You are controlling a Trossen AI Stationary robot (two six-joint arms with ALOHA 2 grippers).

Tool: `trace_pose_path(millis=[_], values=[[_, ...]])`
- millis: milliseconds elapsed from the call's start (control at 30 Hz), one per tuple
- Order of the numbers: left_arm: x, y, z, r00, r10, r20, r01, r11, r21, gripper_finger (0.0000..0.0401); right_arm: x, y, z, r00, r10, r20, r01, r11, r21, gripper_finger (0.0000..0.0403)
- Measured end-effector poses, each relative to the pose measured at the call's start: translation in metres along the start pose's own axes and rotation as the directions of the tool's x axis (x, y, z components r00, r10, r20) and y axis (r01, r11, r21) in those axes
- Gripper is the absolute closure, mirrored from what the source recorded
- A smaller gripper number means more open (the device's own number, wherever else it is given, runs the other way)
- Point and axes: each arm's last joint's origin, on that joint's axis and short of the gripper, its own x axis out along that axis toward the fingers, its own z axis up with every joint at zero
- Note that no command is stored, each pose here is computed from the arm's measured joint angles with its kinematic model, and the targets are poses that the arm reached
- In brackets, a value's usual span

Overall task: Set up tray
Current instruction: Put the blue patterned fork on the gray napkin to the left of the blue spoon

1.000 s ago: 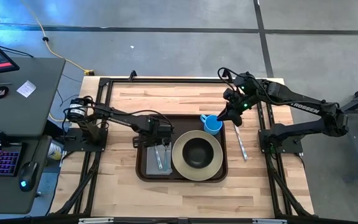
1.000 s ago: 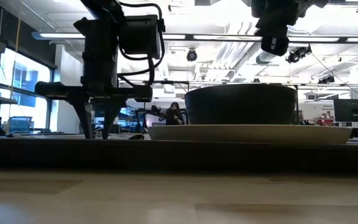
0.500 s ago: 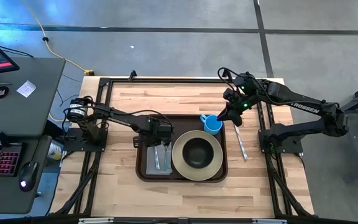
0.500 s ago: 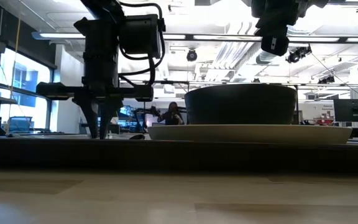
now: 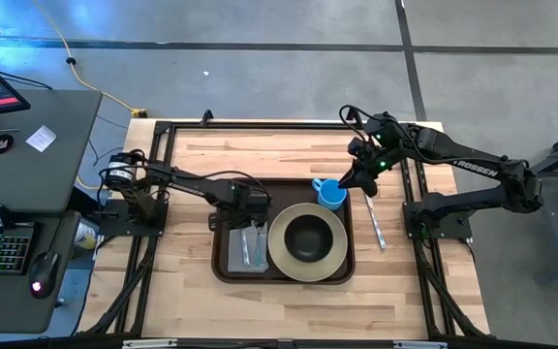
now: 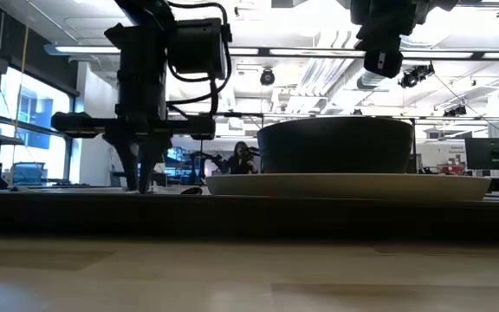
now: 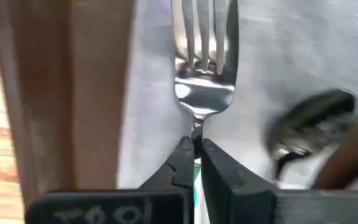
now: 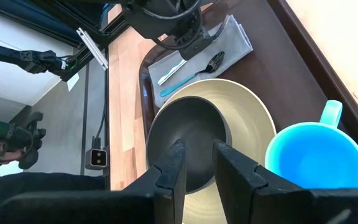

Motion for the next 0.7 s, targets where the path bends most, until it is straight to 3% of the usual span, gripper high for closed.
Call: trace_pose_path(millis=[200,700], values=[[-0.016,-0.012,-0.002,0.998,-0.049,0.031,0.047,0.998,0.049,0.0349,0.0,0.0,0.0,1.0,0.0,0.0,0.0,1.0,0.0,0.0332],[-0.025,-0.013,-0.002,0.997,-0.008,0.078,-0.01,0.975,0.223,0.0362,0.0,-0.001,0.0,0.999,-0.033,0.01,0.033,0.999,-0.008,0.0332]])
